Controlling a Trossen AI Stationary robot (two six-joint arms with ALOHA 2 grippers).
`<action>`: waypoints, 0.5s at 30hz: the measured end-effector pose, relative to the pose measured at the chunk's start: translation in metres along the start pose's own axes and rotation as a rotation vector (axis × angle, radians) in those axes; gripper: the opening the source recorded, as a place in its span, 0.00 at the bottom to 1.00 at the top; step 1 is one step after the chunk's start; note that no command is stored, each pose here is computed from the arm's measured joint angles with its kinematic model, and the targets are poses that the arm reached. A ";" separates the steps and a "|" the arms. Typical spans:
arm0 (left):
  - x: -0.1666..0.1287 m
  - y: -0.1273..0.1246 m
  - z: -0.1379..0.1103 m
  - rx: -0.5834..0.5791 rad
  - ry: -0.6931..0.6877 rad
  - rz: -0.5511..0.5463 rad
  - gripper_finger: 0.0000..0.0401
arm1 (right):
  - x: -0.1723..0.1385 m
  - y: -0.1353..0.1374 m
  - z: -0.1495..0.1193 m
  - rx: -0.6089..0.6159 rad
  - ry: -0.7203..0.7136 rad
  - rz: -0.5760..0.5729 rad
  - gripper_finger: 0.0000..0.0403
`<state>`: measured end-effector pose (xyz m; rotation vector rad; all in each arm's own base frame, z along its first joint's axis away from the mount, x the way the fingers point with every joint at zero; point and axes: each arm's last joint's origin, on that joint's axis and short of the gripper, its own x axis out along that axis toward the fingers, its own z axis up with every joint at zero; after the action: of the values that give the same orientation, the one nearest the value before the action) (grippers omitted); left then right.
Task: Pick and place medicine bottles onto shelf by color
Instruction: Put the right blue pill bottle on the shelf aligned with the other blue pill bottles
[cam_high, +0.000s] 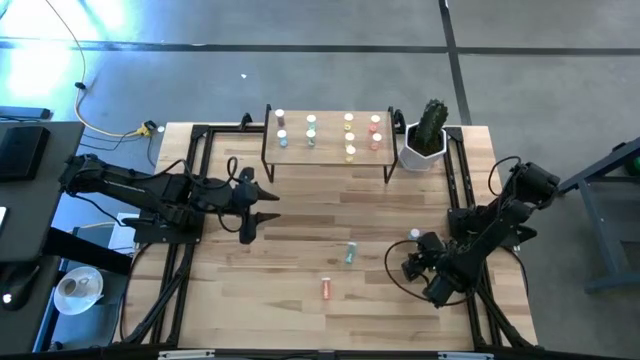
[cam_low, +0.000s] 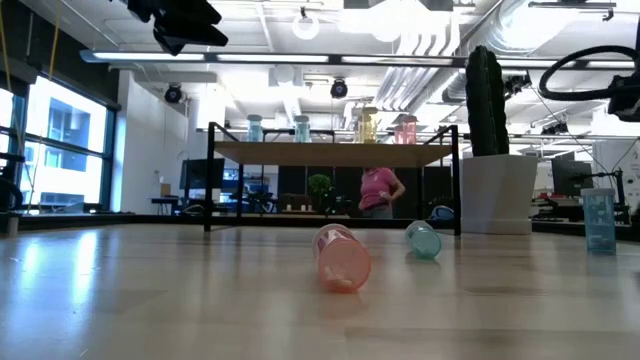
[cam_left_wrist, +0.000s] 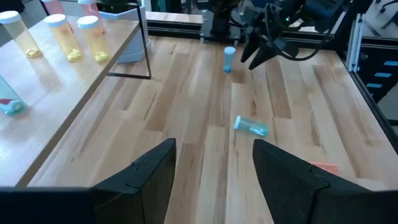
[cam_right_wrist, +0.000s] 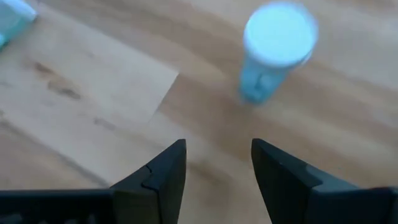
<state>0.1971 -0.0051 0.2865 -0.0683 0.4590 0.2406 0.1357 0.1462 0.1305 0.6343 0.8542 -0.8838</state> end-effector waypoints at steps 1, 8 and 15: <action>0.000 0.000 0.000 0.005 0.000 0.001 0.51 | 0.000 -0.001 0.001 -0.008 -0.018 -0.007 0.43; 0.000 0.000 0.000 0.008 0.000 0.002 0.51 | 0.000 -0.007 0.005 -0.041 -0.068 -0.050 0.43; 0.000 0.000 0.000 0.034 0.000 0.002 0.51 | 0.006 -0.007 0.003 -0.074 -0.127 -0.079 0.43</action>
<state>0.1971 -0.0051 0.2865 -0.0349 0.4628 0.2350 0.1324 0.1380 0.1262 0.4772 0.7982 -0.9491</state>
